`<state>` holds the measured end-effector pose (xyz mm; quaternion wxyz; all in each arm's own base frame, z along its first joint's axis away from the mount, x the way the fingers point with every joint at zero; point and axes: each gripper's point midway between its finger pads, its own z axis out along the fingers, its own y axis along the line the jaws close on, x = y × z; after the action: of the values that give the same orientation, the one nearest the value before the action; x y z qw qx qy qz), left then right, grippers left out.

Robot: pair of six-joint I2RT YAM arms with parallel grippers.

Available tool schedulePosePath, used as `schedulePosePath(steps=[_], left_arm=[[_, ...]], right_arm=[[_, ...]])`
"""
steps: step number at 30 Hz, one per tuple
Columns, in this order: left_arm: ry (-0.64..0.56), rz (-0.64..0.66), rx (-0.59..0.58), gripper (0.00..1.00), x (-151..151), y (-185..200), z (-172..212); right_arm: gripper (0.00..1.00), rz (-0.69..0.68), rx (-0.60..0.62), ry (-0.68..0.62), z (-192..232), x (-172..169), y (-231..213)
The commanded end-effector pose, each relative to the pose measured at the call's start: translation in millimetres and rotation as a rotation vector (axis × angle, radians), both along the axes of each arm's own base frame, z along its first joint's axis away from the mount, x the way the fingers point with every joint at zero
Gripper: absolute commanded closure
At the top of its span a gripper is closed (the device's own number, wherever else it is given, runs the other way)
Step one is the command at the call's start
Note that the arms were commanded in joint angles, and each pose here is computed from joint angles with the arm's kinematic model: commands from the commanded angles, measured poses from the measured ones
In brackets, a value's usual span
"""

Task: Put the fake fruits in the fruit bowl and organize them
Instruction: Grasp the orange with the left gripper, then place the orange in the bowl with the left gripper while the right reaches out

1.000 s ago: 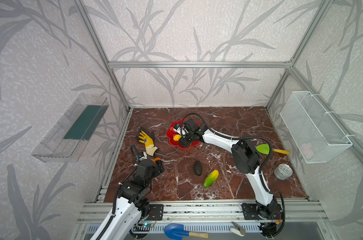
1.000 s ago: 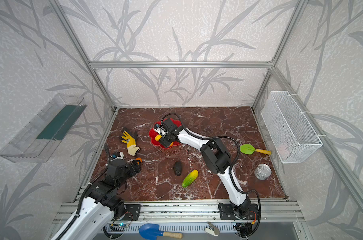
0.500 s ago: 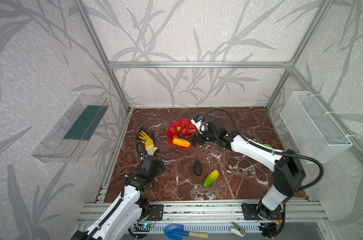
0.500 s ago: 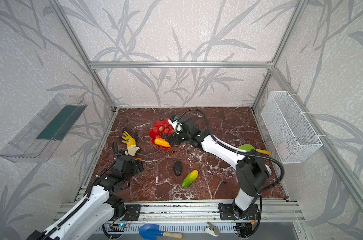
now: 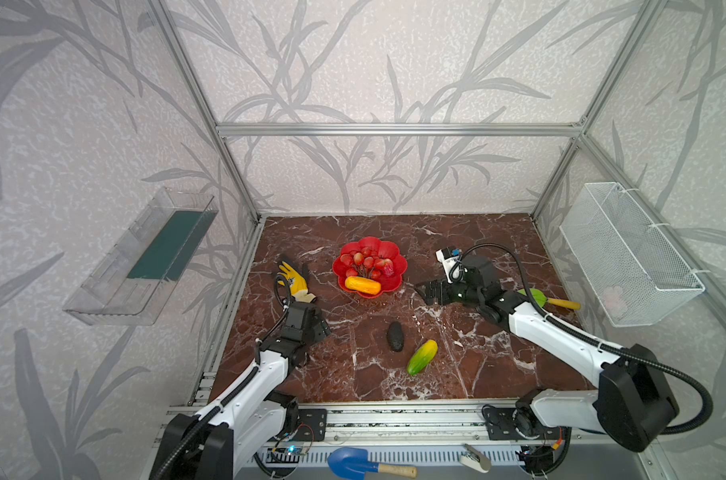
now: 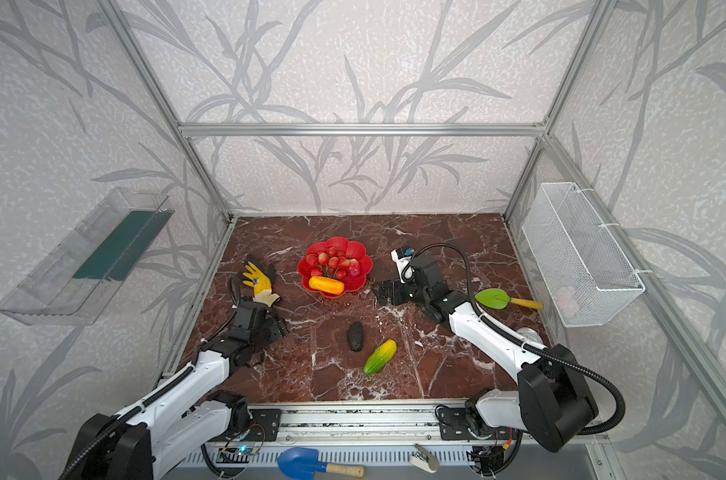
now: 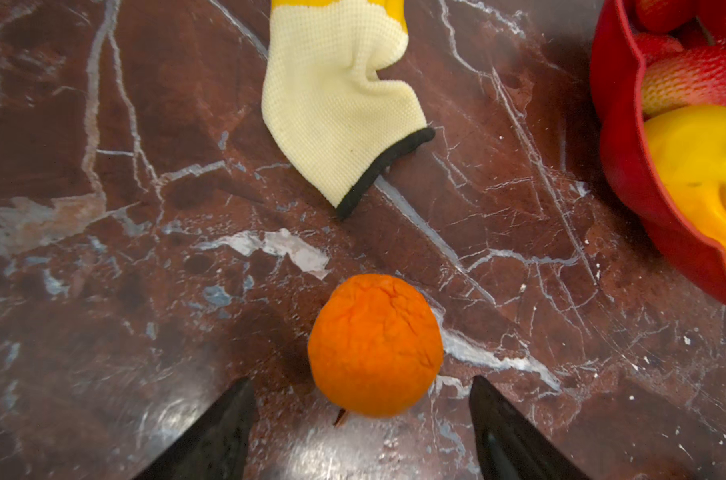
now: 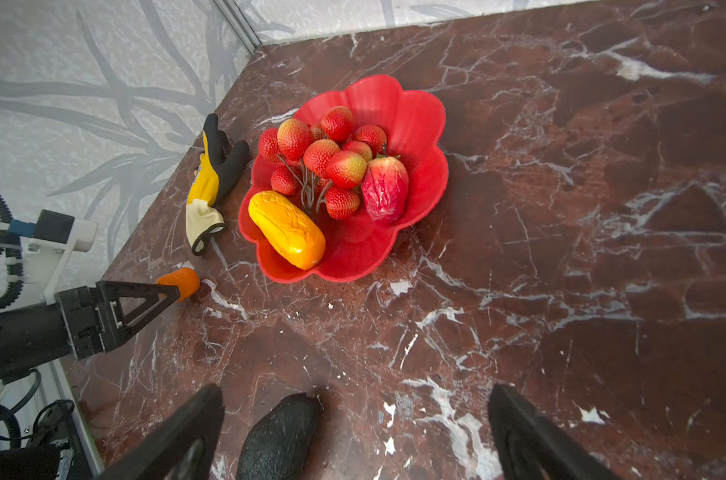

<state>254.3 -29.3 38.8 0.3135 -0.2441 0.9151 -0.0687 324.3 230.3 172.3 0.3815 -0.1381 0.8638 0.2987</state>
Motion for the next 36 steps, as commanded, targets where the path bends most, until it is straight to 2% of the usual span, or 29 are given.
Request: schedulePosePath(steps=[1,5,10,12,17,20,23,27,32,36], left_arm=[[-0.041,-0.003,-0.033,0.20,21,-6,8],[-0.002,-0.008,-0.043,0.27,29,-8,-2],[0.018,-0.011,-0.078,0.54,38,-14,-9],[0.034,-0.025,-0.081,0.63,37,-17,-9],[0.006,-0.134,-0.167,0.73,37,-41,7],[-0.055,-0.232,-0.183,0.75,41,-67,32],[-0.109,-0.337,-0.131,0.75,51,-95,62],[-0.181,-0.450,-0.123,0.75,75,-130,94],[-0.179,-0.548,-0.133,0.75,114,-168,100],[-0.144,-0.605,-0.147,0.75,141,-200,84]], right_arm=[[0.01,-0.013,0.035,-0.041,19,2,-4],[0.01,-0.015,0.032,-0.048,20,6,-4],[0.01,-0.018,0.041,-0.039,15,9,-3],[0.01,-0.019,0.040,-0.032,12,10,-2],[0.01,-0.030,0.039,-0.018,5,13,-3],[0.01,-0.030,0.038,-0.002,-2,15,-2],[0.01,-0.034,0.034,0.031,-11,16,-1],[0.01,-0.039,0.031,0.069,-22,11,-3],[0.01,-0.057,0.014,0.099,-33,-3,-13],[0.01,-0.080,-0.006,0.105,-38,-17,-25]])
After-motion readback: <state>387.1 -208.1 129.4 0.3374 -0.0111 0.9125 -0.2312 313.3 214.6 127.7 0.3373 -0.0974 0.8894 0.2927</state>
